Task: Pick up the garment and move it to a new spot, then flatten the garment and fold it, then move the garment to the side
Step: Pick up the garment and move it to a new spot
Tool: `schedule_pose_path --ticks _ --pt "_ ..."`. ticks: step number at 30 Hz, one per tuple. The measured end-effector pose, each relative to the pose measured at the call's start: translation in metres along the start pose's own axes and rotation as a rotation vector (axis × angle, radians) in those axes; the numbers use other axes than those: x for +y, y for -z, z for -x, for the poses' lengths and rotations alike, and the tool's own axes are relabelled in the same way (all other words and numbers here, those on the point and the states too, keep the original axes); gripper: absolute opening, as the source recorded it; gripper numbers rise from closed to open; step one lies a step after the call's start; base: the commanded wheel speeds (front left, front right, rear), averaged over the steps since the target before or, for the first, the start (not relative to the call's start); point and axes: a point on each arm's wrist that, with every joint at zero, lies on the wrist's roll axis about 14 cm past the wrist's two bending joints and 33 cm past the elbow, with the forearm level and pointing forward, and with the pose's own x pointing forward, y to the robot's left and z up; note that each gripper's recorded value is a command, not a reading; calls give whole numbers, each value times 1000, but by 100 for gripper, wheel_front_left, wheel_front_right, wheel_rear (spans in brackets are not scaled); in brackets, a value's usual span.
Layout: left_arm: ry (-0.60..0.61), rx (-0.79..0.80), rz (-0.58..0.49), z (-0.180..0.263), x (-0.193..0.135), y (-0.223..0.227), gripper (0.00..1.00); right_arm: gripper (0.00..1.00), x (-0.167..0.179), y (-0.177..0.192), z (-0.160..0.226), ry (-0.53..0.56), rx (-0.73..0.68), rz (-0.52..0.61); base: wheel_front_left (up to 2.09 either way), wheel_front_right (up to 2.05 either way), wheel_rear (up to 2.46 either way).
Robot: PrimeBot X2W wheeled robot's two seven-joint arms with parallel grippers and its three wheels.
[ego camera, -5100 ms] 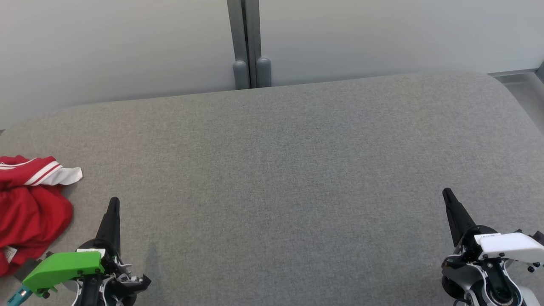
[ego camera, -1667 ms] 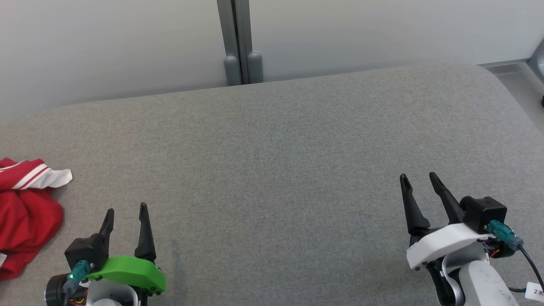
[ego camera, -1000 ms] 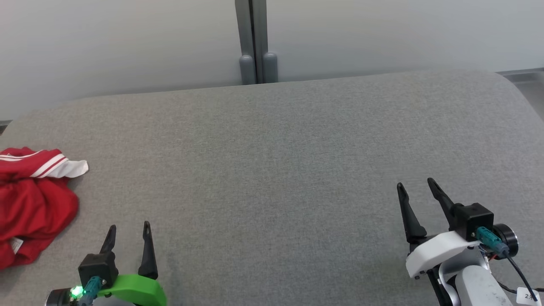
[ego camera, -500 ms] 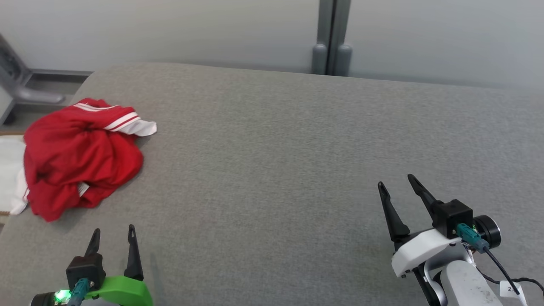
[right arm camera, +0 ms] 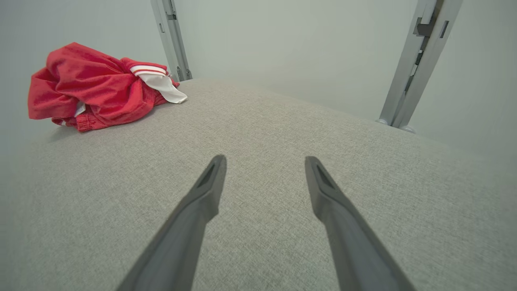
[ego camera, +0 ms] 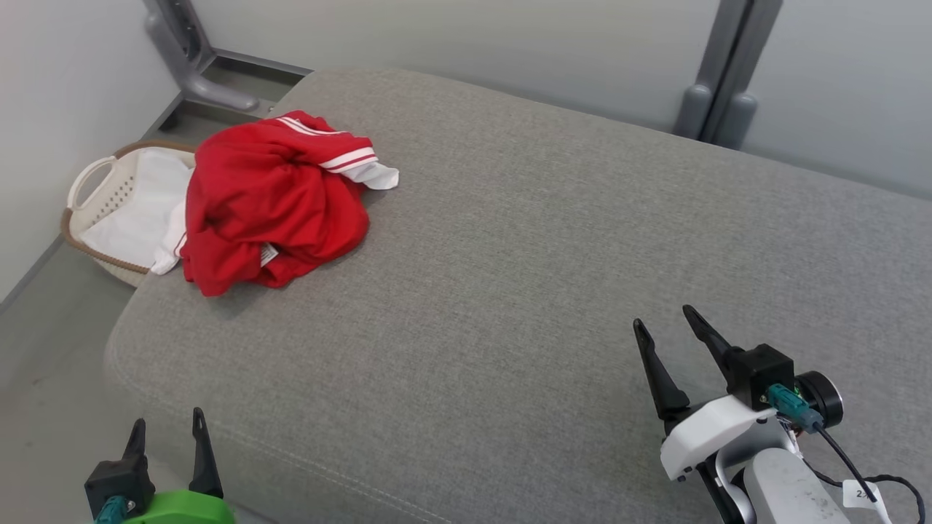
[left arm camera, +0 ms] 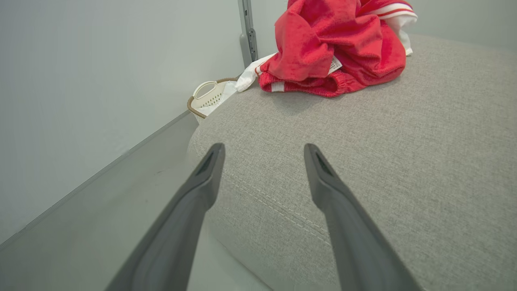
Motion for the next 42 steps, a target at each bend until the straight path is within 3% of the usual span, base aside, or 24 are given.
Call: schedule_pose_path --ticks 7,10,18,27,33,40,41,42 --pt "-37 3 71 -2 9 0 100 100 14 6 -12 -50 10 -1 0 0 0" --pt "-4 9 84 -14 -3 -3 100 100 14 10 -14 -58 16 10 0 0 0" --pt "115 -94 50 -85 -27 -67 100 100 -11 13 -36 -27 -10 35 0 0 0" --pt "201 -101 14 -158 -53 -105 100 100 -38 36 -48 10 7 18 0 0 0" --pt "212 -4 -1 -195 -62 -89 100 100 -59 44 -49 46 5 17 0 0 0" --pt "186 186 6 -216 -69 -36 100 100 -90 62 -34 125 44 11 0 0 0" --pt "188 206 6 -217 -73 -28 98 100 -95 63 -31 139 46 5 0 0 0" --pt "192 226 6 -218 -76 -21 40 100 -98 65 -29 147 49 6 0 0 0"
